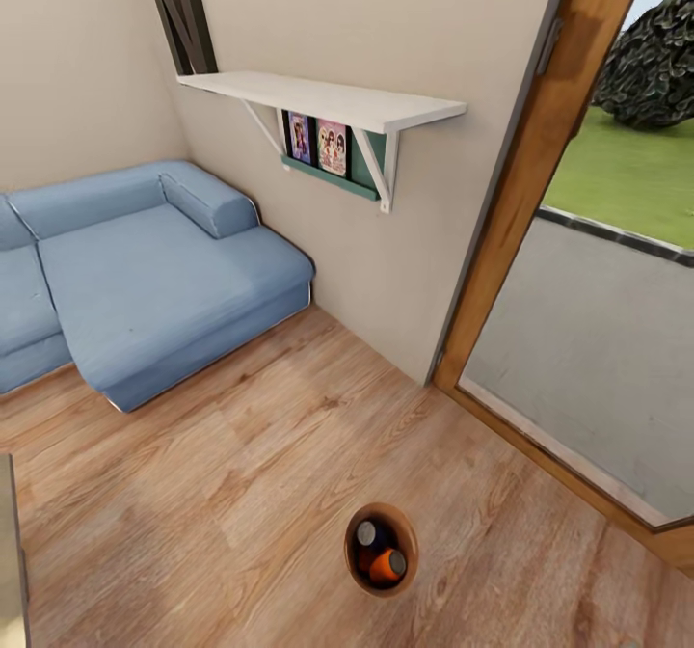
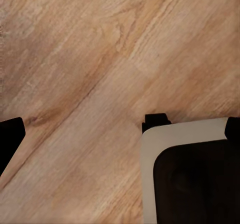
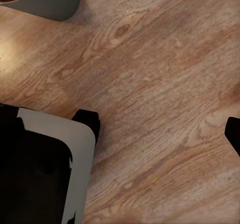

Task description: Put the three can of soda from the living room inside the tash can in the kitchen.

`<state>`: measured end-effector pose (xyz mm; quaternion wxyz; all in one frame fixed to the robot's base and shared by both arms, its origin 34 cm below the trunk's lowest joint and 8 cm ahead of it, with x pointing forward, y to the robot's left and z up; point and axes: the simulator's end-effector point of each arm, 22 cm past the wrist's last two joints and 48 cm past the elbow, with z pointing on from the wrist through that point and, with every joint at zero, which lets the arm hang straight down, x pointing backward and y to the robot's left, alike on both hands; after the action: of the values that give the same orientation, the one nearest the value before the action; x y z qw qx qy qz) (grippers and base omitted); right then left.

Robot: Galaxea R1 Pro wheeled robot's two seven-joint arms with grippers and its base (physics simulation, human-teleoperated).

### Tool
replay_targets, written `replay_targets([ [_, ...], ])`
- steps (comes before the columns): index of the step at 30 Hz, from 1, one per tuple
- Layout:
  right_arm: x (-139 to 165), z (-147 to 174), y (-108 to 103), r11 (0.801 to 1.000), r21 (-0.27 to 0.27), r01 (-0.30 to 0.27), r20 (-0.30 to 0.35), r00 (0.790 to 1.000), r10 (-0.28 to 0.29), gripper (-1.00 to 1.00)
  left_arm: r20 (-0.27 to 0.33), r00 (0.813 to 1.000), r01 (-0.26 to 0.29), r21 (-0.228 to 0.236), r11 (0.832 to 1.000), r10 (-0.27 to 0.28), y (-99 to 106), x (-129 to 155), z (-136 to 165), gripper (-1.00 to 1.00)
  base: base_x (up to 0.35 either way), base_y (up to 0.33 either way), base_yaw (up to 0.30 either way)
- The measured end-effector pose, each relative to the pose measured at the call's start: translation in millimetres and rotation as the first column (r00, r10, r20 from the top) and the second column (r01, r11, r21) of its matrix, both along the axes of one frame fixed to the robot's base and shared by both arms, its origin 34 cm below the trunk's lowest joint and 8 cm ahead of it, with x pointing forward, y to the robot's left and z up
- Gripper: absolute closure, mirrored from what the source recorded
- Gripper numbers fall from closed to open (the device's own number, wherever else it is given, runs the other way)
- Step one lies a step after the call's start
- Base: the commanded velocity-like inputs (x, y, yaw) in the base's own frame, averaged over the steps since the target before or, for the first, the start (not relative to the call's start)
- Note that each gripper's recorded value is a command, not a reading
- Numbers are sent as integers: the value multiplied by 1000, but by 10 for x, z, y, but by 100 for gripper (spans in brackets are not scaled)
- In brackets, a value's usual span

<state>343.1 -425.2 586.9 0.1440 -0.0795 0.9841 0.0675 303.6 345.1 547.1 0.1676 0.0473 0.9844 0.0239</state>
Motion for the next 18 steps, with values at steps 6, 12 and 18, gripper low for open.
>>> replay_targets([
  [6,-14,69,1,1000,0,0,0,1000,0,-100,0,1000,0,0,1000,0,0,-12,69,-100,0,0,0],
  [12,-29,135,0,1000,0,0,0,1000,0,-100,0,1000,0,0,1000,0,1,-26,136,-100,0,0,0],
  [18,-48,199,-1,1000,0,0,-1,1000,0,-100,0,1000,0,0,1000,0,1,-45,199,-100,0,0,0],
])
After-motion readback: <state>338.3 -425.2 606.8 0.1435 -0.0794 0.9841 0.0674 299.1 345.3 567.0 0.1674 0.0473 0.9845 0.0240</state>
